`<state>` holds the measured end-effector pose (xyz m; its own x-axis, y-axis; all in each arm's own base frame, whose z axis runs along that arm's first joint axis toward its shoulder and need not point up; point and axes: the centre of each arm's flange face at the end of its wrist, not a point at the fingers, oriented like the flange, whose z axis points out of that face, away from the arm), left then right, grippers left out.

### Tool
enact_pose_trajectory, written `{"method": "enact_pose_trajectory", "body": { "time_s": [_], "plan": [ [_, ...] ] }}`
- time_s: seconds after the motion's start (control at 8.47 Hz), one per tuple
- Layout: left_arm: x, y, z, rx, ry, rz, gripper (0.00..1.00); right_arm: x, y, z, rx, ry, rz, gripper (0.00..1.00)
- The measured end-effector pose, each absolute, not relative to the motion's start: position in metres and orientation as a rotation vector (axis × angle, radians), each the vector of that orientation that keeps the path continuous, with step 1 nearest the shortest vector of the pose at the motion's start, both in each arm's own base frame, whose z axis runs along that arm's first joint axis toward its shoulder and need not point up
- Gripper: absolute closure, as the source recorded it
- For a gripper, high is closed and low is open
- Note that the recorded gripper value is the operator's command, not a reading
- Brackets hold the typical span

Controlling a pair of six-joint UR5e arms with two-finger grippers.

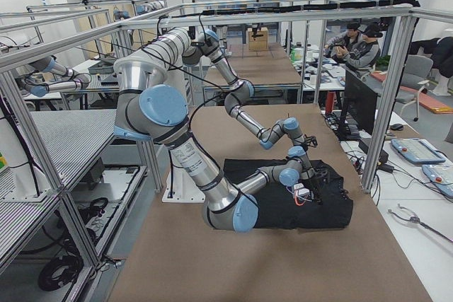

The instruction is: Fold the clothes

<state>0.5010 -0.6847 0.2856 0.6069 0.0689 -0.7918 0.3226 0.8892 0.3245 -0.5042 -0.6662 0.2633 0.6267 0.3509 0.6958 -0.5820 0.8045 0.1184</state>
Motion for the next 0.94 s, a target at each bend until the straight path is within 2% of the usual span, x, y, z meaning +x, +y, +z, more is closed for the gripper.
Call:
{"method": "enact_pose_trajectory", "body": {
  "time_s": [0.24, 0.35, 0.94],
  "plan": [
    [0.501, -0.685, 0.286, 0.469, 0.915, -0.153, 0.0, -0.51, -0.667, 0.262, 0.349, -0.708, 0.558, 1.0],
    [0.501, -0.684, 0.287, 0.469, 0.915, -0.153, 0.0, -0.513, -0.665, 0.264, 0.353, -0.702, 0.558, 0.07],
    [0.498, -0.683, 0.277, 0.474, 0.932, -0.149, 0.0, -0.518, -0.659, 0.261, 0.425, -0.667, 0.418, 0.06]
  ]
}}
